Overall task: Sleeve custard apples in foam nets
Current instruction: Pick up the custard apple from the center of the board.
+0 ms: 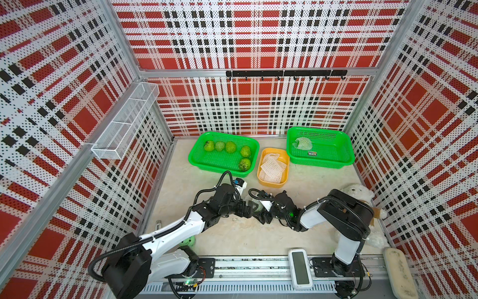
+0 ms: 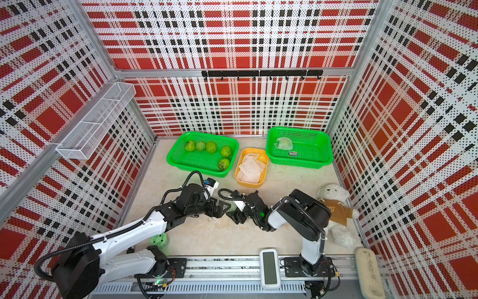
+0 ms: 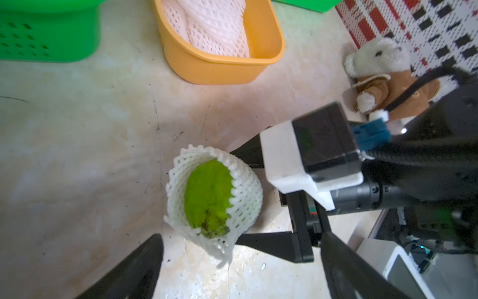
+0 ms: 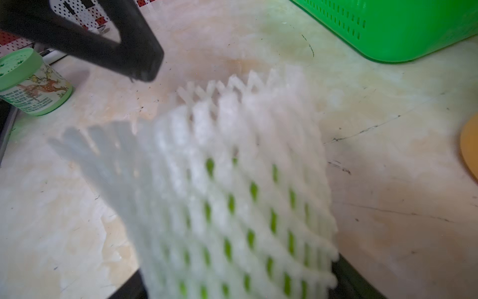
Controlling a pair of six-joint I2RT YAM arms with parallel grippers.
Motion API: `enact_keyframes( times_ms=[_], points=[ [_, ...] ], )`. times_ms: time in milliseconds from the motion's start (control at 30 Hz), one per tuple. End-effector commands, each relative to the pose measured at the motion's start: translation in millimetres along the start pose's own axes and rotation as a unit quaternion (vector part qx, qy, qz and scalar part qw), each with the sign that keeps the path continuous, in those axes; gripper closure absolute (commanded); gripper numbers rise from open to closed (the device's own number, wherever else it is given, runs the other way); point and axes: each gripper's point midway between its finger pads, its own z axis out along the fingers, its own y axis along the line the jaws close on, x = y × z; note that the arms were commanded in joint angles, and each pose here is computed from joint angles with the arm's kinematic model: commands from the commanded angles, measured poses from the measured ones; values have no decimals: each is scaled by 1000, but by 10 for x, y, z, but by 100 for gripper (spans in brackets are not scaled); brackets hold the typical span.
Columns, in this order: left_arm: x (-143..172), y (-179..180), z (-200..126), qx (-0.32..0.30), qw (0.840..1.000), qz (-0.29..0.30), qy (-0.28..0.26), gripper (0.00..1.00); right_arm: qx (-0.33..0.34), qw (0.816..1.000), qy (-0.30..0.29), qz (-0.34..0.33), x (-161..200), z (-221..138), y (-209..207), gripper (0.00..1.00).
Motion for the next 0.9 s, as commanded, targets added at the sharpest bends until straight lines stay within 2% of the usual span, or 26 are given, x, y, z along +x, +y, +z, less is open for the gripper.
enact_keyframes(
  times_ms=[0, 133, 267, 400, 500, 633, 867],
  points=[
    [-12, 71, -111, 4, 1000, -14, -17, 1, -15, 999, -35, -8, -196, -38, 31, 26],
    [-27, 160, -223, -2, 999, -25, -46, 1, -41, 998, -46, 11, -261, -163, 45, 34],
    [-126, 121, -360, 10, 995, -6, -94, 1, -98, 993, -37, 46, -355, -340, 127, 39],
    [-243, -144, -491, 67, 984, 60, -154, 1, -153, 984, 36, 85, -362, -513, 262, 43],
    [-316, -456, -608, 101, 968, 135, -184, 1, -186, 968, 108, 126, -356, -669, 378, 44],
    [-358, -765, -719, 135, 946, 219, -195, 1, -217, 950, 149, 168, -426, -956, 533, 45],
    [-343, -1214, -880, 203, 915, 303, -172, 0, -267, 924, 179, 209, -690, -1400, 798, 44]
  ],
)
